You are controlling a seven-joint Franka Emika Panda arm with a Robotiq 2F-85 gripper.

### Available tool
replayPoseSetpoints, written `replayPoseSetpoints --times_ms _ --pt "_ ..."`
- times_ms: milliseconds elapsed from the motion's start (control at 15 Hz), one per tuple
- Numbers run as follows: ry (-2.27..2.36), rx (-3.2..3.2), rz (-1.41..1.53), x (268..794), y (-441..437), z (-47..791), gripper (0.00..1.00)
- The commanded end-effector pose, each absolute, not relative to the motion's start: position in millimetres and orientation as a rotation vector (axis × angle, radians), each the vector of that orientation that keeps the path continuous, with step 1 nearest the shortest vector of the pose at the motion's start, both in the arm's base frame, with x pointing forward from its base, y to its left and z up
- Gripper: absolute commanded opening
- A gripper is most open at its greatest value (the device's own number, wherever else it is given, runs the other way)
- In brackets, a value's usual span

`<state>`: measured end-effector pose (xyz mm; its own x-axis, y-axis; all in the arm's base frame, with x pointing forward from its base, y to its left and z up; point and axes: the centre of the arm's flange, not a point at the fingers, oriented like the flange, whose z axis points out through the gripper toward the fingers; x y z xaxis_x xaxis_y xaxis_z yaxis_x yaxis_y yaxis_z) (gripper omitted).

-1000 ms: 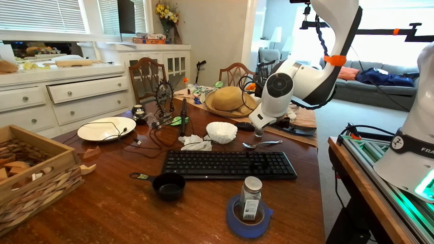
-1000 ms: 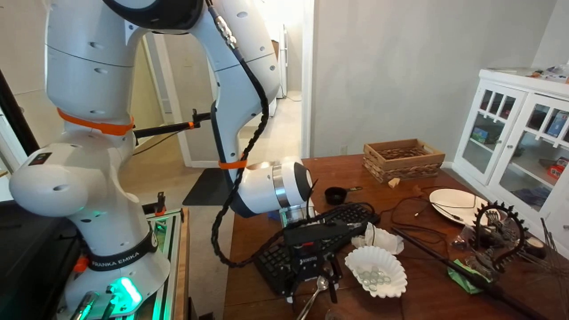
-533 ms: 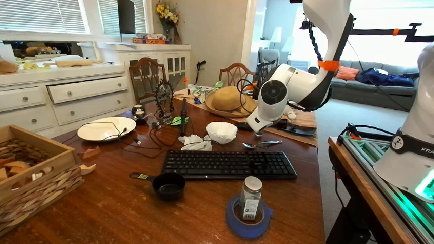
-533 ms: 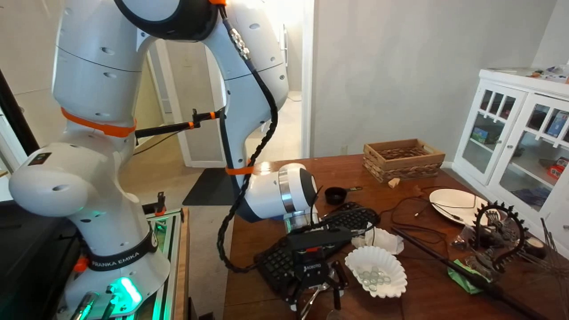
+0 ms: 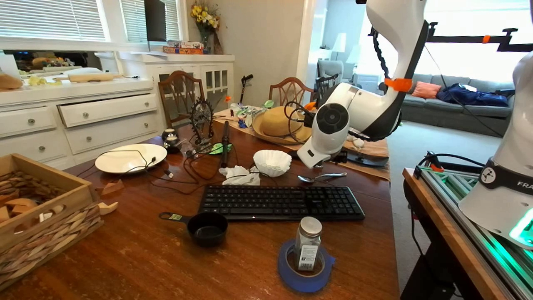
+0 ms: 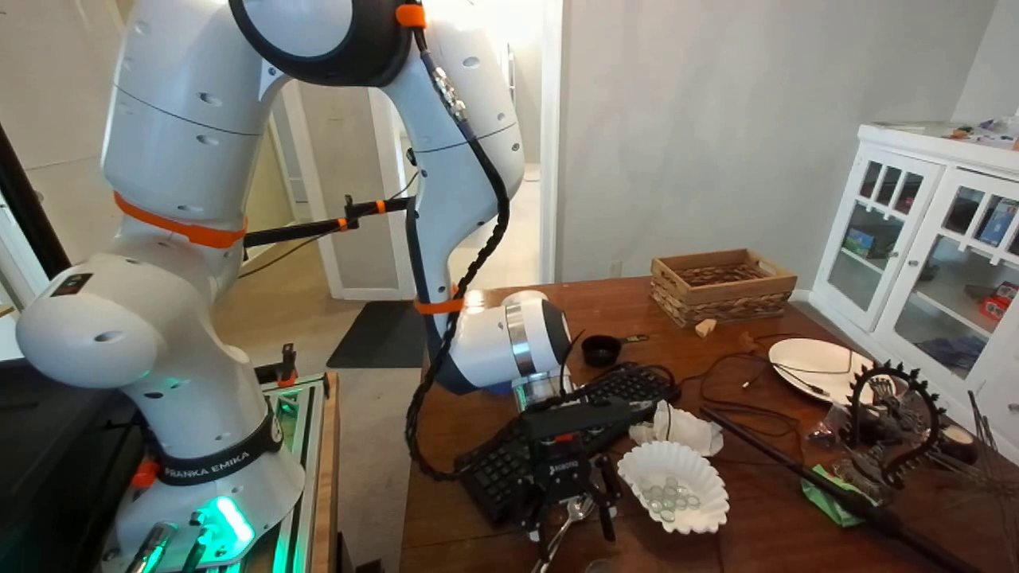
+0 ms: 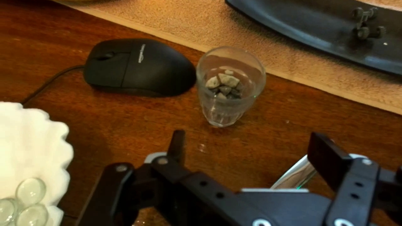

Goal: Pick up the small glass cup and pour its contents into the small black pot

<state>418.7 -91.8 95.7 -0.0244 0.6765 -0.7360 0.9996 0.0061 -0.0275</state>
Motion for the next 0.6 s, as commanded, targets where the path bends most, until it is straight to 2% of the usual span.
replayPoseSetpoints --times_ms 0,533 --pt "1.697 1.668 -0.83 423.3 -97.4 74.7 1.0" --pt "1.597 1.513 -0.914 410.0 -86.2 47.4 1.0"
